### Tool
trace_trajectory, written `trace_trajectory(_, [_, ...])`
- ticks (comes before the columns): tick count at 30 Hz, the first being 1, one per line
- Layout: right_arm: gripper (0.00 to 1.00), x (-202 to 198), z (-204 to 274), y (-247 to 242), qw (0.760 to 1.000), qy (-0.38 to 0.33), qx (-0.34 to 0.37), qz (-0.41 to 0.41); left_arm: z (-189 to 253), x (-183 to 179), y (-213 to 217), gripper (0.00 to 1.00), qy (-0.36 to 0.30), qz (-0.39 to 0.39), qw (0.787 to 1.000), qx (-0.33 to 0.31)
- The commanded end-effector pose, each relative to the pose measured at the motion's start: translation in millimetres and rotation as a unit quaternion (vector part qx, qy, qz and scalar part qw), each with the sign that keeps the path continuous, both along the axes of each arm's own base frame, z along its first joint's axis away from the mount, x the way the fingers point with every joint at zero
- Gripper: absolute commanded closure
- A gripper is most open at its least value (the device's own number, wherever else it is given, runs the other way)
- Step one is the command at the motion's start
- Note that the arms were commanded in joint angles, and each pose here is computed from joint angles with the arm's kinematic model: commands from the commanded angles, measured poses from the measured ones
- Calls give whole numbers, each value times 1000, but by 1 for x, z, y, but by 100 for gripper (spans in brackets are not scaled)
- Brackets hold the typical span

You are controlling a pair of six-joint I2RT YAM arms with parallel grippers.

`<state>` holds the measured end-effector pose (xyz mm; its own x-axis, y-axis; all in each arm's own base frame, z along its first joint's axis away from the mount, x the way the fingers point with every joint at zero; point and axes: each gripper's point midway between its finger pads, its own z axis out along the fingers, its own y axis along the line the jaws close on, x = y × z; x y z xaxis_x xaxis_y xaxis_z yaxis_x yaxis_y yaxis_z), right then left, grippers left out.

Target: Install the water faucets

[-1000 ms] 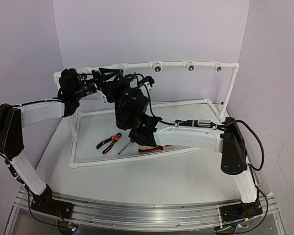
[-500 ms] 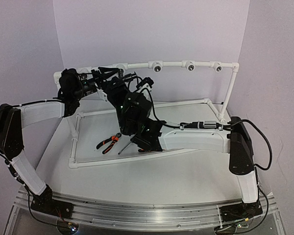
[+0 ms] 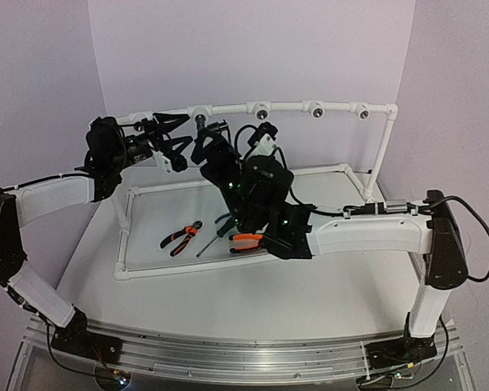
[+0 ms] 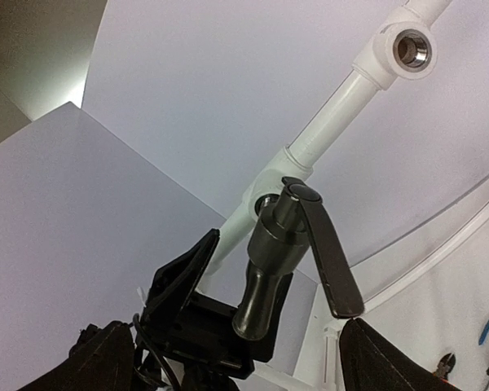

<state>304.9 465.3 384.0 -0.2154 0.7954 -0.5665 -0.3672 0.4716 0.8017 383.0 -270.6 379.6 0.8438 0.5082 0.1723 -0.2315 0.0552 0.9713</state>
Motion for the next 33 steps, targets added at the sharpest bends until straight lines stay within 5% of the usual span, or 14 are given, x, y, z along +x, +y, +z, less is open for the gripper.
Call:
trace_trajectory(1, [12,-21,10,-20,1000,-13,-21,15,14,-17,16,34,24,19,999,-17])
trace_trajectory(6, [12,-42,-24,-43,990,0,-141,28,3,-43,33,32,98,36,994,-24])
trace_trajectory(10, [10,-60,-44,-59,939,-31,-341,42,0,-68,52,28,214,55,973,-74])
trace_trajectory(14, [9,-72,-44,-79,826,-115,-552,19,-1,-83,75,25,349,93,919,-159])
trace_trajectory(19, [9,-79,-6,-89,663,-239,-709,-23,-25,-79,104,19,501,168,802,-278])
trace_trajectory(26, [8,-83,33,-28,362,-436,-822,-56,-68,-89,115,16,630,169,663,-368])
trace_trajectory(30, [11,-64,38,-5,315,-457,-830,-55,-84,-91,119,16,653,163,630,-386])
trace_trajectory(33, [11,-43,23,9,259,-452,-853,-32,-88,-91,118,15,655,159,629,-386])
